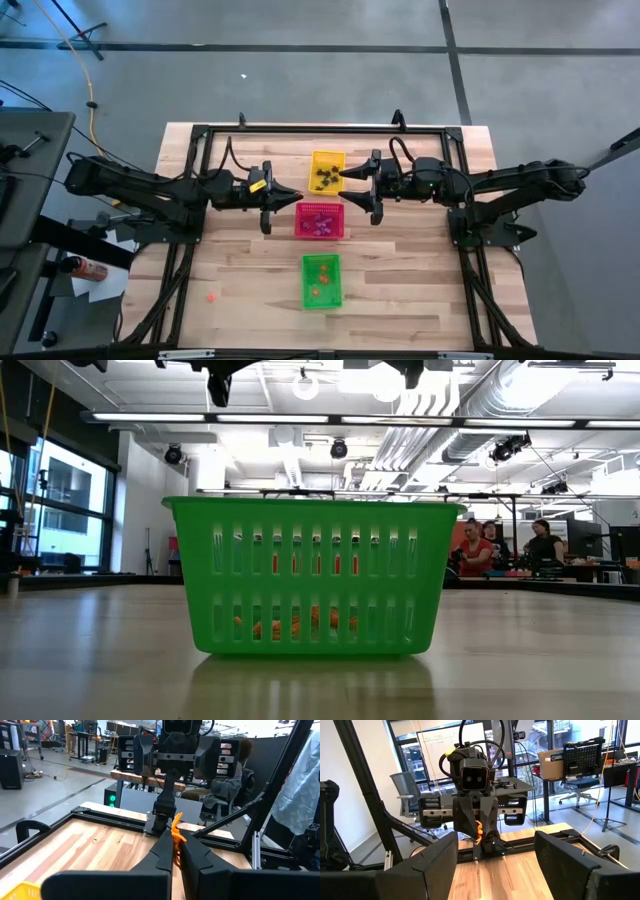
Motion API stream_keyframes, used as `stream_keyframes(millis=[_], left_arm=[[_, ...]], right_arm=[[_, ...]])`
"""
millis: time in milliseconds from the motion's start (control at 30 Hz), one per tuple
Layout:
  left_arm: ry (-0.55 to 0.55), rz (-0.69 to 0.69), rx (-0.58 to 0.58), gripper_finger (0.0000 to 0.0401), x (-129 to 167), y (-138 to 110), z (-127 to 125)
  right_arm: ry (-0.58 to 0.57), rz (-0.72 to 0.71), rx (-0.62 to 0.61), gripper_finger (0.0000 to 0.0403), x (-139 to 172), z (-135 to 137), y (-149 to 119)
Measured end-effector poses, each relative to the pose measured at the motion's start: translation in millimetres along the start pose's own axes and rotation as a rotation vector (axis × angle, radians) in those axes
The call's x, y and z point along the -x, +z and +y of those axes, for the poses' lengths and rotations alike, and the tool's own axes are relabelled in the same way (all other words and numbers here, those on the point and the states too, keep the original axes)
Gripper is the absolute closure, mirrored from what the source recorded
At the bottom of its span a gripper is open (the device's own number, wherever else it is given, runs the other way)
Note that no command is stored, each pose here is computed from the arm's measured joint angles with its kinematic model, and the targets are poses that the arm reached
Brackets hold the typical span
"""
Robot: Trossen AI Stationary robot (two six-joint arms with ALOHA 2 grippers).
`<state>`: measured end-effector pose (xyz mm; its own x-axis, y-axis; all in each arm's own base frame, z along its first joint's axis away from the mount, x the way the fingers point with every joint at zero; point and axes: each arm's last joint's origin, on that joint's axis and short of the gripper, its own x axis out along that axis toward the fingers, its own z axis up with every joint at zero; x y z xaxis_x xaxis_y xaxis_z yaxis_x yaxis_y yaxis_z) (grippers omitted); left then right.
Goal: Sort Halloween decoration
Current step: Put the orange spider toy into the green bin
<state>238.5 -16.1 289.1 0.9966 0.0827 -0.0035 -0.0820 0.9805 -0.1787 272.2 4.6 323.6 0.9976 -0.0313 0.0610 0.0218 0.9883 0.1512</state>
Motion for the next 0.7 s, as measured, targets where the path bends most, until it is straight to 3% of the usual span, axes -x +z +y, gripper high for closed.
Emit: stream_keyframes(millis=[167,333,467,700], left_arm=[[0.012,0.060,-0.011,0.0401,-3.0,-6.2,0.6],[0.020,0.247,-0.087,0.0401,-17.0,-5.9,-2.3],[-0.060,0.383,-0.192,0.0401,-35.2,-6.1,-8.2],[-0.223,0.477,-0.297,0.0401,-74.9,-11.0,-36.3]], right_arm=[[-0.018,-0.002,0.000,0.0146,0.0,-1.3,0.1],[-0.120,-0.018,-0.007,0.0146,0.2,-4.2,0.6],[-0.209,-0.032,-0.009,0.0146,0.5,-6.8,1.0],[-0.289,-0.020,-0.003,0.0146,1.1,-9.2,-1.1]])
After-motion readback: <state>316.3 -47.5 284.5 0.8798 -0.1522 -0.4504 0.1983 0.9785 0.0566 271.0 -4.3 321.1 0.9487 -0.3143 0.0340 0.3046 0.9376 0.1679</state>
